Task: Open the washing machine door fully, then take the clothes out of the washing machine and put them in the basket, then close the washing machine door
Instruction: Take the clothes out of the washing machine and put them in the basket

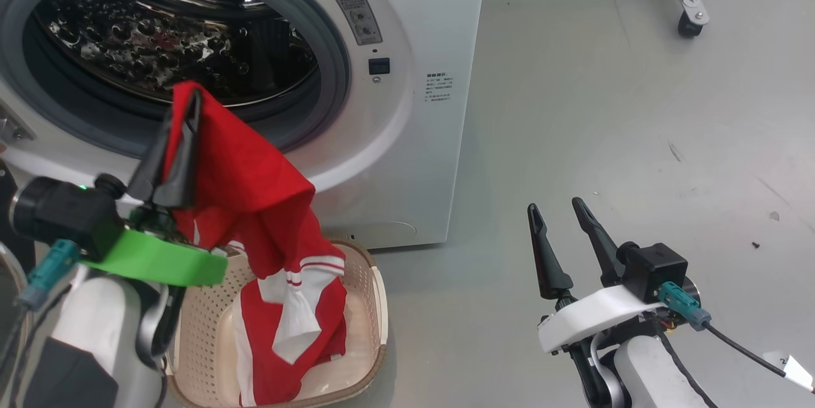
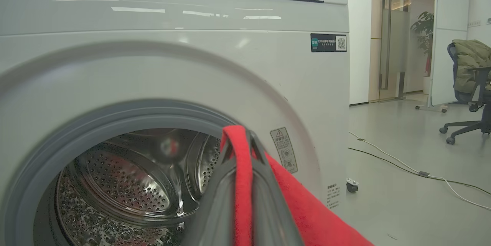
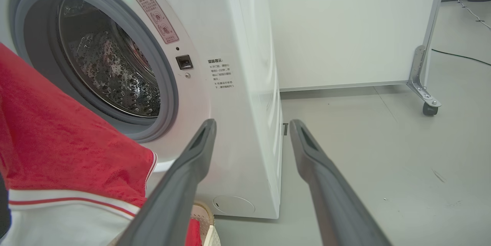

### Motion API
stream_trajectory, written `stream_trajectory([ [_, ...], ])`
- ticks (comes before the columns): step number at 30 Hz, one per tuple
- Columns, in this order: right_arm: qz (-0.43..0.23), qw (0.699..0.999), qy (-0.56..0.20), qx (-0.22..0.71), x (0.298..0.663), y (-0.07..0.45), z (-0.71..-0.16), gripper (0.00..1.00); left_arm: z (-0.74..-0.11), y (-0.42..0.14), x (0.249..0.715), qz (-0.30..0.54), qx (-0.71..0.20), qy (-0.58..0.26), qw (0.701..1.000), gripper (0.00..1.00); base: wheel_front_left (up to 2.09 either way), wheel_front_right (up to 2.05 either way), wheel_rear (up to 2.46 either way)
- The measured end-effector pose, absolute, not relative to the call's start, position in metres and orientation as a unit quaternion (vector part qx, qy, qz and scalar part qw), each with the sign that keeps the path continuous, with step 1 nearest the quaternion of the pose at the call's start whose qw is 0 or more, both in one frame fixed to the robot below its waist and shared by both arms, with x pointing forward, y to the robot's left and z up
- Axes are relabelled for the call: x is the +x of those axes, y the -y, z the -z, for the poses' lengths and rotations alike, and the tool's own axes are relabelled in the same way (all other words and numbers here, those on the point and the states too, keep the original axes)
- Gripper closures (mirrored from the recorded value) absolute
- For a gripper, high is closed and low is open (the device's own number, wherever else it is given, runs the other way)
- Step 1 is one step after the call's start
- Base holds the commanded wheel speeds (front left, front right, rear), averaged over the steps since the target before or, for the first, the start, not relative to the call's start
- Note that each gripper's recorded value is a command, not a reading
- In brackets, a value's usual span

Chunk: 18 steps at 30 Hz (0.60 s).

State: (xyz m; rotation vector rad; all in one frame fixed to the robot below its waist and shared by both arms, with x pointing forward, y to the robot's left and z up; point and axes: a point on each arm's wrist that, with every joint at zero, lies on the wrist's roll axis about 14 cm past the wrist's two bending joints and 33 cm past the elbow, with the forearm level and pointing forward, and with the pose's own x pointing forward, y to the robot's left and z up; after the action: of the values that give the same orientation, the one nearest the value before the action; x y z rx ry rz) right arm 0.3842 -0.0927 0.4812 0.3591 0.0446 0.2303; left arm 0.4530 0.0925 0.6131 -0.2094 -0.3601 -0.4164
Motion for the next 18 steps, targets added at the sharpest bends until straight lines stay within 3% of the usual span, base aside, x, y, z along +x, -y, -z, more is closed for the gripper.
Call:
stream_trajectory([
  [18, -0.111, 0.975, -0.052, 0.184, 0.395, 0.091, -0.459, 0.00, -0.493, -0.080, 0.452, 0.231, -0.082, 0.007, 0.969, 1.00, 0.00, 0.00, 0.00],
])
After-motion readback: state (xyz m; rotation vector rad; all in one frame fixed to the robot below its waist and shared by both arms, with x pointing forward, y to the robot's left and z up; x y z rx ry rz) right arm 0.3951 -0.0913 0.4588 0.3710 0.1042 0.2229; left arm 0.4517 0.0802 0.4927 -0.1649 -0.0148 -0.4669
